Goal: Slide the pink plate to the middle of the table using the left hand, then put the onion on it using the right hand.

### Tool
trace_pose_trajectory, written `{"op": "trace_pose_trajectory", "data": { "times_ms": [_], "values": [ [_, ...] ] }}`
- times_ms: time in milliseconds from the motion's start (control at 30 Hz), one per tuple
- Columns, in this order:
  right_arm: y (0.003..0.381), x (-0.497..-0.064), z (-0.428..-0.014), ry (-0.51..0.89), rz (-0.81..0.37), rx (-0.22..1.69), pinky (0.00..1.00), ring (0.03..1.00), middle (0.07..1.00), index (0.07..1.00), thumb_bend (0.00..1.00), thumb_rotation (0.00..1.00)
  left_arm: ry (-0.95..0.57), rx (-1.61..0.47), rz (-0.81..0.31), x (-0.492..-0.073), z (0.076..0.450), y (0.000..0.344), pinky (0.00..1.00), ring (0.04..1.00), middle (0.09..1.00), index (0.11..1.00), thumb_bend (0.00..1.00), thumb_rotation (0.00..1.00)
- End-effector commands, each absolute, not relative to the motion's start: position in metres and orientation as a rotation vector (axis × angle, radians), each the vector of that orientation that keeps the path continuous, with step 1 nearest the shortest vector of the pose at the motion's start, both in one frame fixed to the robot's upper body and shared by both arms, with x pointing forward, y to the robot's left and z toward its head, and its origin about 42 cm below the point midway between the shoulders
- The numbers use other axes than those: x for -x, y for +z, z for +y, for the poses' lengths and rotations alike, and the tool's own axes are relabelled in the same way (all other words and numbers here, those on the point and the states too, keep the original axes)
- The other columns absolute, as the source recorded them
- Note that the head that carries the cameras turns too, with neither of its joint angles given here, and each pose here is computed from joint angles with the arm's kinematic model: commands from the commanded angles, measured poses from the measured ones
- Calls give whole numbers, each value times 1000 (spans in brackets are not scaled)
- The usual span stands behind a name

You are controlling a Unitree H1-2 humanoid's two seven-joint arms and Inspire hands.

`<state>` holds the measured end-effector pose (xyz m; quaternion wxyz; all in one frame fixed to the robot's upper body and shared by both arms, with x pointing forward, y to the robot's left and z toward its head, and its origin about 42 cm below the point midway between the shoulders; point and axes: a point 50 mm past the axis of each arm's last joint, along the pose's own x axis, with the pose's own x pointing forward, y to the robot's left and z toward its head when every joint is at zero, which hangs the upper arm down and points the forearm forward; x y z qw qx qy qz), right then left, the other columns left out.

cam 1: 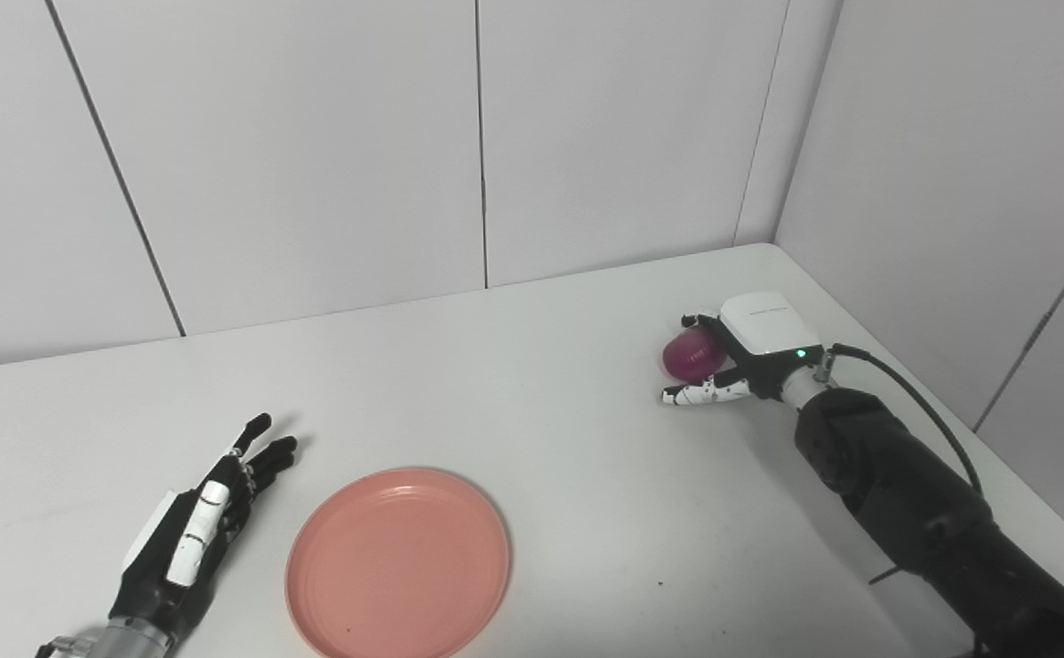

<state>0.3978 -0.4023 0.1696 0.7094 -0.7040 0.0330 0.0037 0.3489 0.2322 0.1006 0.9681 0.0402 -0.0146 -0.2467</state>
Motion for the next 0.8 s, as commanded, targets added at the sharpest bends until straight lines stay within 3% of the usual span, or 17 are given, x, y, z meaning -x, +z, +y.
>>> {"op": "trace_pose_trajectory", "data": {
  "times_ms": [0, 467, 767],
  "values": [
    [191, -409, -400, -18, -22, 1561, 485, 678, 763, 777, 944, 794, -508, -54, -7, -341, 228, 89, 977, 914, 895, 960, 639, 999],
    [179, -411, -387, 29, -36, 1535, 508, 667, 754, 776, 896, 757, -513, -54, -9, -340, 226, 86, 976, 912, 898, 967, 645, 999],
    [179, -413, -380, 56, -49, 1529, 510, 680, 765, 788, 911, 797, -520, -54, -11, -340, 224, 88, 967, 912, 902, 967, 643, 998]
  ]
}}
